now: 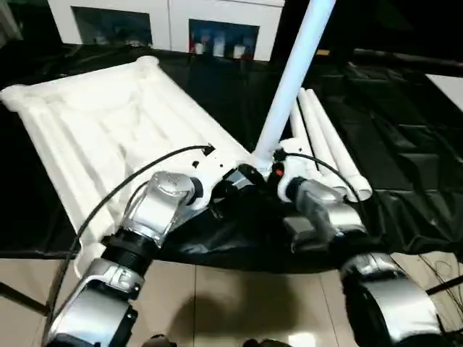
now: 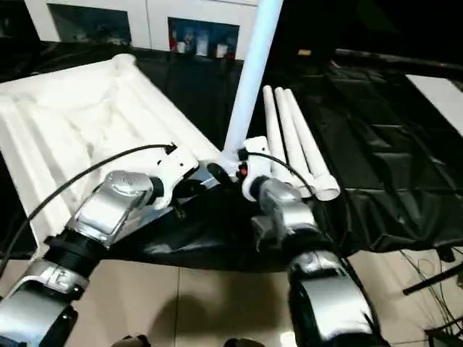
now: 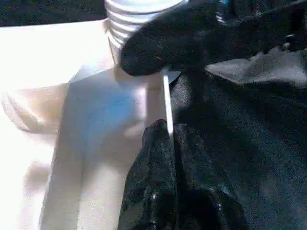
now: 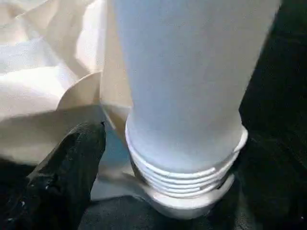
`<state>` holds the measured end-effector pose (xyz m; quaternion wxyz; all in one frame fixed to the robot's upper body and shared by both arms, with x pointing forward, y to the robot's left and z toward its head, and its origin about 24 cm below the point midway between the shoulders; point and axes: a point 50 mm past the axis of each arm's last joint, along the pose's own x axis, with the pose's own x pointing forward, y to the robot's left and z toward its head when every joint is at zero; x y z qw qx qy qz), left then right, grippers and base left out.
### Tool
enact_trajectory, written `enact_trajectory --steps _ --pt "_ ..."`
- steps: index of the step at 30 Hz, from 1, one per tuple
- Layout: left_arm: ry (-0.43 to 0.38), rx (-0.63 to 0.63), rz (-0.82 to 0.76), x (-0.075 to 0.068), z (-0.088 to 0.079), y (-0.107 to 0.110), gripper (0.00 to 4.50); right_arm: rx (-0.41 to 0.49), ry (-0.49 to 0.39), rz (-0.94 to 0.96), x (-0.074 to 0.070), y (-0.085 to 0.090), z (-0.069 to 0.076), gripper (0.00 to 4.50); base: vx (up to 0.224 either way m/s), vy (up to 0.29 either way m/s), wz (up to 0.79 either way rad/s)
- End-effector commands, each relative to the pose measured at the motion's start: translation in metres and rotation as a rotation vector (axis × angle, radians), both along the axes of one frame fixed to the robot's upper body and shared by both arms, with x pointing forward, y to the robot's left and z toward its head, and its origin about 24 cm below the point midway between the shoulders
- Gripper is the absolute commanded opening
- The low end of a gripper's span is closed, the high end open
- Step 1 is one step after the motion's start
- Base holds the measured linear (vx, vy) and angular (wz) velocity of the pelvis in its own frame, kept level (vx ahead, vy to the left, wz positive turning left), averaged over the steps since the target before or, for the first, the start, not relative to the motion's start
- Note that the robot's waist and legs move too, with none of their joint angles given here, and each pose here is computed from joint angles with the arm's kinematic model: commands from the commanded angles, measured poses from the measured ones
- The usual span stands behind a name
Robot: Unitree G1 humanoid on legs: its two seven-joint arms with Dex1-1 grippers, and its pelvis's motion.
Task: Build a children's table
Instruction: Insert table leg to table base
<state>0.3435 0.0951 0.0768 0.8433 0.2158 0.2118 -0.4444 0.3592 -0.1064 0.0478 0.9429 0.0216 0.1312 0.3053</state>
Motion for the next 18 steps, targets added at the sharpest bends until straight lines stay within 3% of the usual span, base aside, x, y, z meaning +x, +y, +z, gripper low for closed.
enact_trajectory --steps 1,4,7,9,18 --pt "0.077 0.012 -0.104 -0.01 -0.018 -0.008 0.0 -0.044 0.03 0.066 -0.008 0.002 -0.009 4.24 0.0 0.0 0.0" --pt "0.05 0.014 -0.301 -0.012 -0.01 0.0 0.0 -0.076 -0.025 0.157 -0.025 -0.021 -0.003 4.24 0.065 -0.016 0.04" --pt "0.054 0.011 -0.359 -0.014 -0.008 0.002 0.0 -0.076 -0.032 0.183 -0.03 -0.026 -0.001 4.24 0.045 0.0 0.0" --pt "0.063 0.051 -0.415 -0.015 -0.006 0.01 0.0 -0.079 -0.042 0.237 -0.042 -0.034 0.003 4.24 0.031 0.009 0.04" --pt "0.078 0.043 -0.489 -0.015 -0.002 0.018 0.0 -0.079 -0.046 0.304 -0.057 -0.038 0.01 4.24 0.0 0.0 0.0"
